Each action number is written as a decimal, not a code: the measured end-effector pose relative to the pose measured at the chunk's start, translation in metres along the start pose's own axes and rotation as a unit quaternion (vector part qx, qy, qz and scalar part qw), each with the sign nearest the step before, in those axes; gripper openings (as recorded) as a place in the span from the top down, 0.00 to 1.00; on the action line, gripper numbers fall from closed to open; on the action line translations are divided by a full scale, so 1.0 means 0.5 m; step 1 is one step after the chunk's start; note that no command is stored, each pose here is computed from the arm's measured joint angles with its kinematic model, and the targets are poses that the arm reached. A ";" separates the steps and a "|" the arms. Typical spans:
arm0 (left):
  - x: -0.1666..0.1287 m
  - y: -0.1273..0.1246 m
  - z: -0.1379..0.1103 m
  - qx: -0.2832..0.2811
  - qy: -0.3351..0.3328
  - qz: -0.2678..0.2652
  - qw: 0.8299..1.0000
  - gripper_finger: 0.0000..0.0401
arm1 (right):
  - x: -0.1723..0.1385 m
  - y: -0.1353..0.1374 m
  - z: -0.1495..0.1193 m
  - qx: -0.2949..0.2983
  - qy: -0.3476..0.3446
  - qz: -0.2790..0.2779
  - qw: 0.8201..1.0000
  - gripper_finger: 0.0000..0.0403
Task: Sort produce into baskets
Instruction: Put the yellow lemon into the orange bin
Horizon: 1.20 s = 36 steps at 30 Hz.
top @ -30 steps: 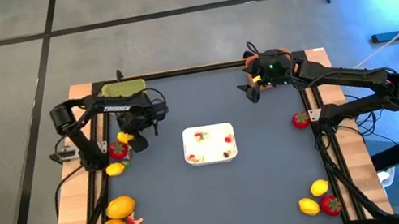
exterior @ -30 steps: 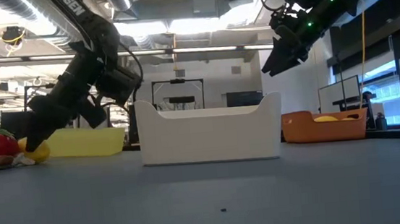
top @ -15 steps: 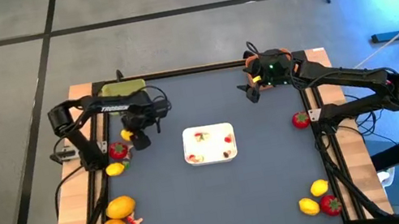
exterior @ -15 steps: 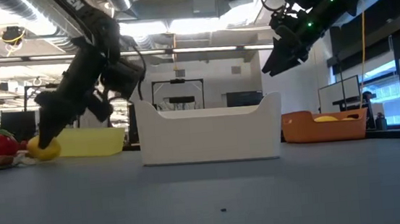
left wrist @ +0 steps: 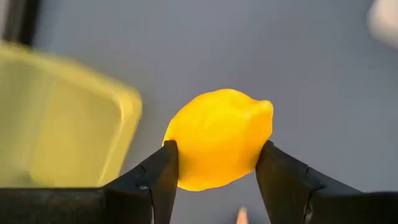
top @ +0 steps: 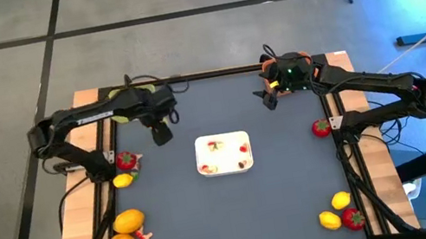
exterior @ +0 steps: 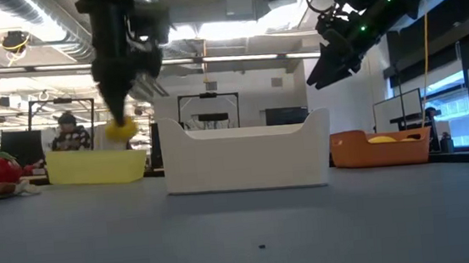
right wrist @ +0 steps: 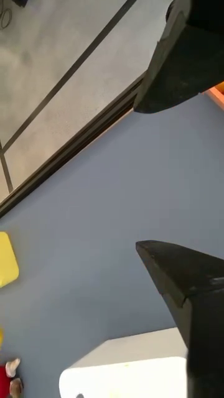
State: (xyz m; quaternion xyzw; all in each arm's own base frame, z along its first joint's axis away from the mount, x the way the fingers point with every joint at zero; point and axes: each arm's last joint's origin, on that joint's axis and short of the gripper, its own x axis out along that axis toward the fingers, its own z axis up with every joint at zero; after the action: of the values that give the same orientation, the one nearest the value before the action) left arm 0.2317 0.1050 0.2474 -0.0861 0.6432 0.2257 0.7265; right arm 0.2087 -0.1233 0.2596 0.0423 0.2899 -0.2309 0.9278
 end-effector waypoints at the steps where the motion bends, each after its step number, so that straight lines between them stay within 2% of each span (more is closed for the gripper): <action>1: -0.008 0.001 0.004 -0.001 -0.025 -0.008 1.000 0.54 | 0.000 0.001 0.000 -0.001 -0.001 0.006 1.000 0.14; 5: -0.037 0.001 0.019 -0.004 -0.119 -0.050 0.992 0.54 | 0.000 0.004 0.005 -0.007 -0.016 0.035 0.999 0.14; 12: -0.062 -0.005 0.058 0.005 -0.240 -0.122 0.963 0.54 | -0.002 0.009 0.025 -0.016 -0.070 0.082 0.994 0.14; 19: -0.085 -0.004 0.095 -0.005 -0.347 -0.143 0.927 0.54 | -0.005 0.022 0.040 -0.029 -0.110 0.131 0.985 0.14; 24: -0.102 -0.003 0.116 -0.030 -0.407 -0.153 0.900 0.54 | -0.008 0.045 0.052 -0.061 -0.142 0.142 0.978 0.14; 30: -0.113 -0.009 0.134 -0.048 -0.450 -0.167 0.876 0.54 | -0.006 0.068 0.068 -0.088 -0.186 0.155 0.966 0.14; 34: -0.117 -0.027 0.148 -0.036 -0.479 -0.175 0.860 0.54 | 0.017 0.084 0.072 -0.096 -0.204 0.164 0.960 0.14; 36: -0.122 -0.036 0.157 -0.031 -0.500 -0.181 0.846 0.54 | 0.031 0.092 0.073 -0.094 -0.208 0.158 0.961 0.14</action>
State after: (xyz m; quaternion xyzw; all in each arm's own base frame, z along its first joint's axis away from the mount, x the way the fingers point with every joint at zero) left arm 0.3055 0.1084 0.3163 -0.0989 0.1583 0.1226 0.9748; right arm 0.2597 -0.0962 0.2786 -0.0487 0.1000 -0.0571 0.9922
